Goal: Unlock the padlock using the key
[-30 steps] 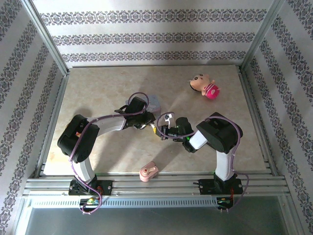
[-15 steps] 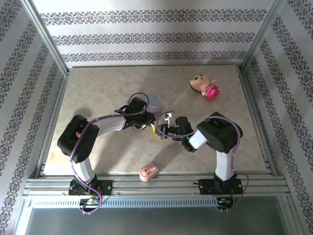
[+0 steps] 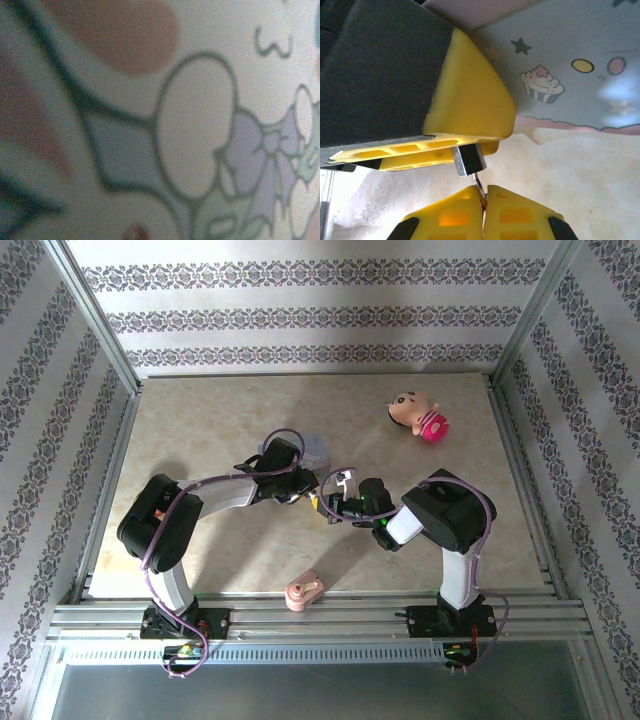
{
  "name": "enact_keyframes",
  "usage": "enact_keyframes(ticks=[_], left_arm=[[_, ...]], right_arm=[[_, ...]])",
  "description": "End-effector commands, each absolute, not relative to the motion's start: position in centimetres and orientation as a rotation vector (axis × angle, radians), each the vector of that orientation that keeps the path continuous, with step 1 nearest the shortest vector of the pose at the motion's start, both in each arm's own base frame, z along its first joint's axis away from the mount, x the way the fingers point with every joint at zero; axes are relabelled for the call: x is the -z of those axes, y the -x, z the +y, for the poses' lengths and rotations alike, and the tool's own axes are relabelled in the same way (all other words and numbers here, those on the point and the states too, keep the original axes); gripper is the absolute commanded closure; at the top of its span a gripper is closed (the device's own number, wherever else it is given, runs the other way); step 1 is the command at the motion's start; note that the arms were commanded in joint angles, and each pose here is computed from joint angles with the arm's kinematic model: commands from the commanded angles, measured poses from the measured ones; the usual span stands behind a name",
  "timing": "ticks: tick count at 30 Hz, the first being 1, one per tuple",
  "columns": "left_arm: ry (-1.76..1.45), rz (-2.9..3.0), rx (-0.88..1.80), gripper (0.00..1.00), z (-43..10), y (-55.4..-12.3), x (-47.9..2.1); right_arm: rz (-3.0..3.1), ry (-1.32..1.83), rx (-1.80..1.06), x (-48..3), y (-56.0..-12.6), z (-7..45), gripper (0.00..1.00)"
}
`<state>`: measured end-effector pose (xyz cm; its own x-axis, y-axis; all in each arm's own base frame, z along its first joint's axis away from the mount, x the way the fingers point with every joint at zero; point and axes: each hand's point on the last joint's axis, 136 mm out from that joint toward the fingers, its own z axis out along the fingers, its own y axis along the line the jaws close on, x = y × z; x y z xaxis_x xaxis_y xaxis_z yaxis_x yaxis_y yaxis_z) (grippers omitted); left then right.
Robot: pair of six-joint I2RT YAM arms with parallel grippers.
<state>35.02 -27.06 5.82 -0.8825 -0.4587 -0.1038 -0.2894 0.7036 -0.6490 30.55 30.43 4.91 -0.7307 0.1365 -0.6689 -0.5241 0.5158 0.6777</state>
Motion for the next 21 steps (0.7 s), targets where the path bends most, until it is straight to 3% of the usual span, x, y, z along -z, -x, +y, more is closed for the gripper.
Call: enact_keyframes(ticks=[1, 10, 15, 21], left_arm=[[0.557, 2.745, 1.038, 0.82, -28.3, -32.2, -5.6], [0.568, 2.721, 1.049, 0.83, -28.3, -32.7, -5.9], [0.596, 2.693, 1.027, 0.83, -27.9, -33.4, -6.1], [0.607, 2.676, 0.989, 0.83, -27.0, -34.2, -6.4]], right_arm=[[1.793, 0.299, -1.262, -11.6, -33.5, 31.2, 1.0], [1.806, 0.292, -1.283, -11.2, -33.1, 31.2, 0.92], [1.853, 0.278, -1.278, -9.9, -32.2, 30.5, 0.73], [1.901, 0.277, -1.27, -8.7, -30.5, 29.4, 0.66]])
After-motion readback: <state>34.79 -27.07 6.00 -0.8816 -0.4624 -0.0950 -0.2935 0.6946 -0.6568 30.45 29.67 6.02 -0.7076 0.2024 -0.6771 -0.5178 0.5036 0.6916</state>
